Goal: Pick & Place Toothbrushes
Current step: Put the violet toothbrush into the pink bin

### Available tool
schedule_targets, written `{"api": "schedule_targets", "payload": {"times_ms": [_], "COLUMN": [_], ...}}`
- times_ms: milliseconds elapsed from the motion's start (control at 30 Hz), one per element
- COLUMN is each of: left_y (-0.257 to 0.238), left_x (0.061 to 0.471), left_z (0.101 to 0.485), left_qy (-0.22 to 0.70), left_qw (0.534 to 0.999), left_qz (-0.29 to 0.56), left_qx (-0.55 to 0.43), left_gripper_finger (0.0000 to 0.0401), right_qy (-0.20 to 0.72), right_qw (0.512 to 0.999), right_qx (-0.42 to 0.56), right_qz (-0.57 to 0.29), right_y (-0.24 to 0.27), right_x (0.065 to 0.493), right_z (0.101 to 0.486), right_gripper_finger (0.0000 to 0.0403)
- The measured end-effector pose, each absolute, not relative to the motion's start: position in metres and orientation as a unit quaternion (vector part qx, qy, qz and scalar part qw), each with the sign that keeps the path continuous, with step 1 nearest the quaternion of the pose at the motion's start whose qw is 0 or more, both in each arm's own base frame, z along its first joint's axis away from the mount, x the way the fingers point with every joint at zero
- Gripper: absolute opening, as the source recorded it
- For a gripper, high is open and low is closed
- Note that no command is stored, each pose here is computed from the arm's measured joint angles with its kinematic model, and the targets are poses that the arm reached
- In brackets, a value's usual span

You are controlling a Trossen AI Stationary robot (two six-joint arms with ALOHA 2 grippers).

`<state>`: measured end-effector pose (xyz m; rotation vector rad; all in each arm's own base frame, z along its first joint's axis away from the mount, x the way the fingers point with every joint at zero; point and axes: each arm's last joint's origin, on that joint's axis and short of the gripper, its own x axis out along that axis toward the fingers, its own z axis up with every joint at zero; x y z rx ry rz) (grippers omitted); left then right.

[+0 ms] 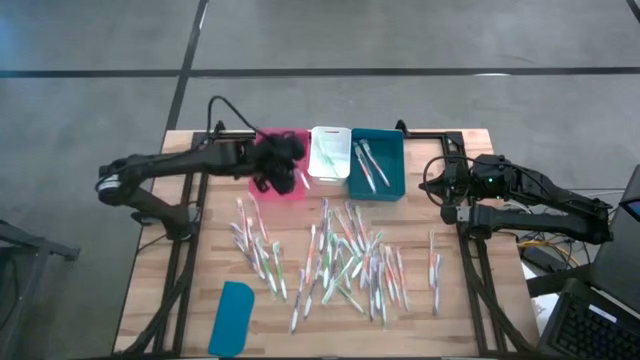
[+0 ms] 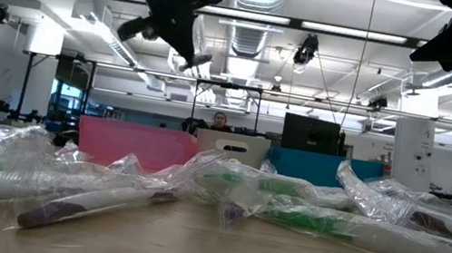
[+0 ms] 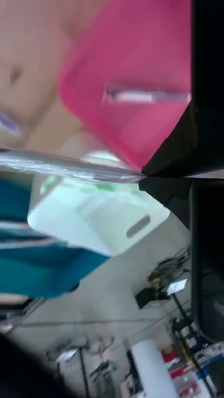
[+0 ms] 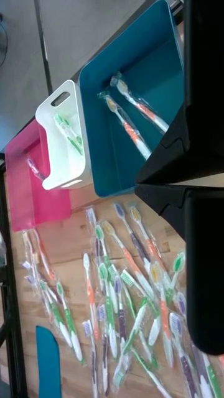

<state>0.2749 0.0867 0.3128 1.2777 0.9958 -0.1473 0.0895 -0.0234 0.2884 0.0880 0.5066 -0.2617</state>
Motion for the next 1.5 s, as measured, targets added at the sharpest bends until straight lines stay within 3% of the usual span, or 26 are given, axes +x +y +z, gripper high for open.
{"api": "schedule_targets", "payload": {"times_ms": [300,600,1167,1500], "left_y": [0.154,0.185,0.198,0.195], "left_x": [0.264,0.263,0.269,0.264], "left_z": [0.304,0.278,0.228,0.207], "left_qy": [0.446,0.493,0.582,0.585], "left_qw": [0.730,0.728,0.683,0.685], "left_qz": [-0.026,-0.024,-0.069,-0.066], "left_qx": [0.517,0.477,0.436,0.429], "left_gripper_finger": [0.0001,0.0001,0.0001,0.0003], "right_qy": [0.250,0.250,0.250,0.250], "right_qw": [0.959,0.959,0.959,0.959], "right_qx": [0.043,0.043,0.043,0.043], "right_qz": [-0.129,-0.129,-0.129,-0.129], "right_y": [-0.023,-0.023,-0.023,-0.023], "right_x": [0.090,0.090,0.090,0.090], "right_z": [0.288,0.288,0.288,0.288], "right_gripper_finger": [0.0008,0.0008,0.0008,0.0008]}}
